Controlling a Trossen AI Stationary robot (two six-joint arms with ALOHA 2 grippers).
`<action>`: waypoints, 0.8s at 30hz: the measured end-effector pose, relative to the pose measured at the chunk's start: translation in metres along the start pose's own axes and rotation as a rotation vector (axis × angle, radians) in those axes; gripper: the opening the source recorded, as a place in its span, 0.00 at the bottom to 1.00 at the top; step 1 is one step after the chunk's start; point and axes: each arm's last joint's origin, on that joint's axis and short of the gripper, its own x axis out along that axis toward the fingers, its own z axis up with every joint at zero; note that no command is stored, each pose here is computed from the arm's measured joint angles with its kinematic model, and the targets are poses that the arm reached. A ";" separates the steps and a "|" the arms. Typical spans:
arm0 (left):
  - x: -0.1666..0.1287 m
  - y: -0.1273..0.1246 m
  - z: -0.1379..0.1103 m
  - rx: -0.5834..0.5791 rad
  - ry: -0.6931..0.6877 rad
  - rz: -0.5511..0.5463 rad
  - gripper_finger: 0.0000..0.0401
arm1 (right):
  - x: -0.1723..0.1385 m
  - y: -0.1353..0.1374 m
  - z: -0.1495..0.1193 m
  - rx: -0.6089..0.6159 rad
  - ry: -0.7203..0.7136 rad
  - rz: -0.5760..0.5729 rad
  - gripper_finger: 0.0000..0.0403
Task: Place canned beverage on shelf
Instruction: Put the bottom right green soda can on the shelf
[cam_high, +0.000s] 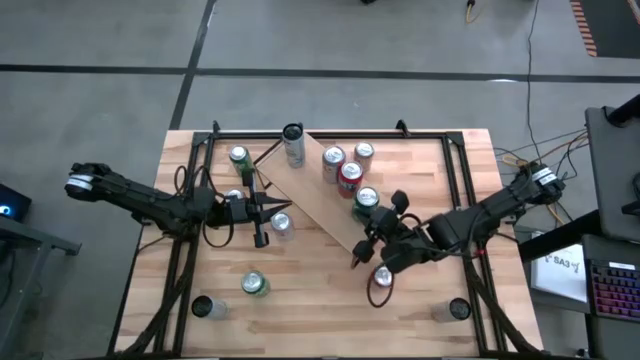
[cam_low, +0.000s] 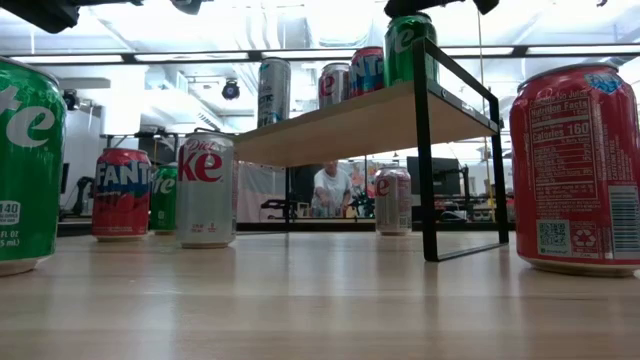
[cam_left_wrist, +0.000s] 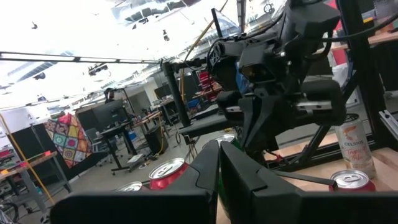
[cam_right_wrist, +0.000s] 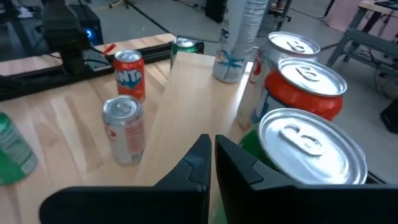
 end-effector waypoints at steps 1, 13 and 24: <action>0.000 0.000 0.000 0.000 0.000 0.000 0.00 | 0.001 -0.001 0.001 0.003 0.000 -0.005 0.03; 0.000 0.000 0.000 0.000 0.001 0.000 0.00 | 0.005 -0.006 0.003 0.016 0.004 -0.025 0.03; 0.000 0.000 0.000 0.001 0.001 0.000 0.00 | 0.003 -0.010 0.003 0.006 0.013 -0.040 0.03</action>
